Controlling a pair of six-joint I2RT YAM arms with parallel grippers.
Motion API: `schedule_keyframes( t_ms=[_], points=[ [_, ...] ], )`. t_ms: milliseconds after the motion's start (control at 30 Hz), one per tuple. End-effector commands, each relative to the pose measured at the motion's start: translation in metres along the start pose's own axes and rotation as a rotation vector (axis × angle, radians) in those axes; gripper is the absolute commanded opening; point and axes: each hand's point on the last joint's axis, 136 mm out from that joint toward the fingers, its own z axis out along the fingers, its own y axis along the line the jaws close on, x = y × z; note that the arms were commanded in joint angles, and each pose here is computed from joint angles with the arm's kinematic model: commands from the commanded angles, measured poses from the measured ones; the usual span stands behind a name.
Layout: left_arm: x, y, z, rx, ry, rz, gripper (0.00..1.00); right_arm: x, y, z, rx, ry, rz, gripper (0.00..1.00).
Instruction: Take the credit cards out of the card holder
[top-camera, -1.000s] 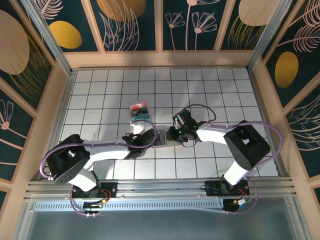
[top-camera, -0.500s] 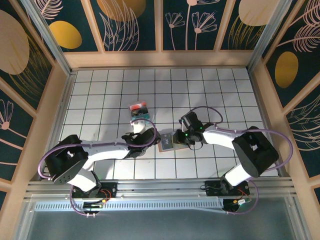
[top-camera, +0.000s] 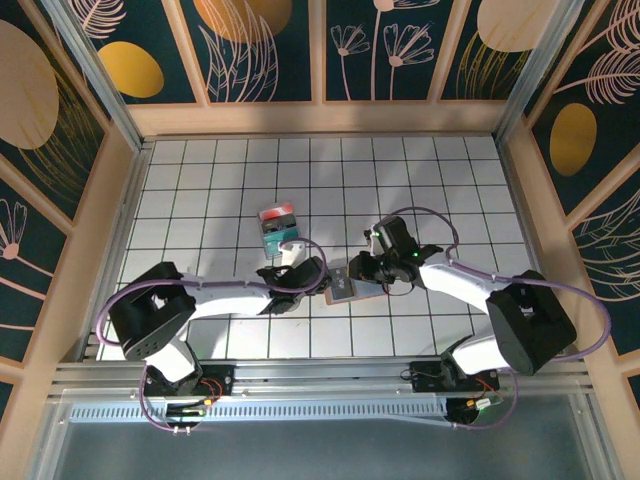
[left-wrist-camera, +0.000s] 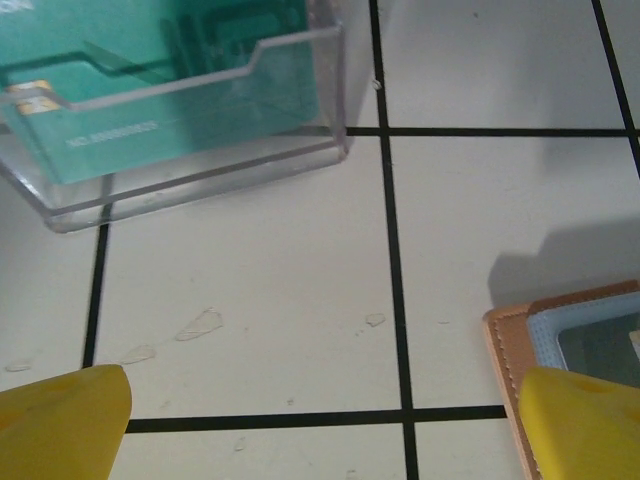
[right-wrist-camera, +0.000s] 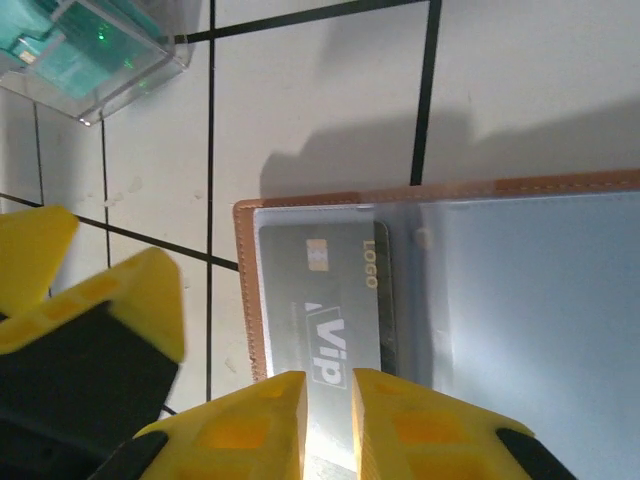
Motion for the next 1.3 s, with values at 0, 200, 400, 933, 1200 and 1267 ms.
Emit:
schedule_keyframes(
  t_ms=[0,200,400,933,1200,1267],
  points=[
    [0.002,-0.011,0.002,0.015,0.024,0.043,0.99,0.003,0.0,0.003,-0.036,0.007,0.037,0.17],
    [0.011,-0.018,0.007,0.043,0.057,0.063,0.99,0.008,-0.013,0.012,-0.016,0.025,0.071,0.14],
    [0.02,-0.016,0.009,0.043,0.086,0.079,0.99,0.009,-0.017,0.018,-0.009,0.037,0.079,0.14],
    [0.035,-0.009,0.016,0.008,0.133,0.112,0.99,0.015,-0.023,0.025,-0.012,0.054,0.088,0.18],
    [0.035,-0.007,0.018,-0.014,0.135,0.136,0.99,0.017,-0.021,0.03,-0.036,0.066,0.089,0.18],
    [0.035,-0.006,0.019,-0.02,0.137,0.141,0.99,0.017,-0.019,0.03,-0.05,0.068,0.089,0.18]
  ],
)
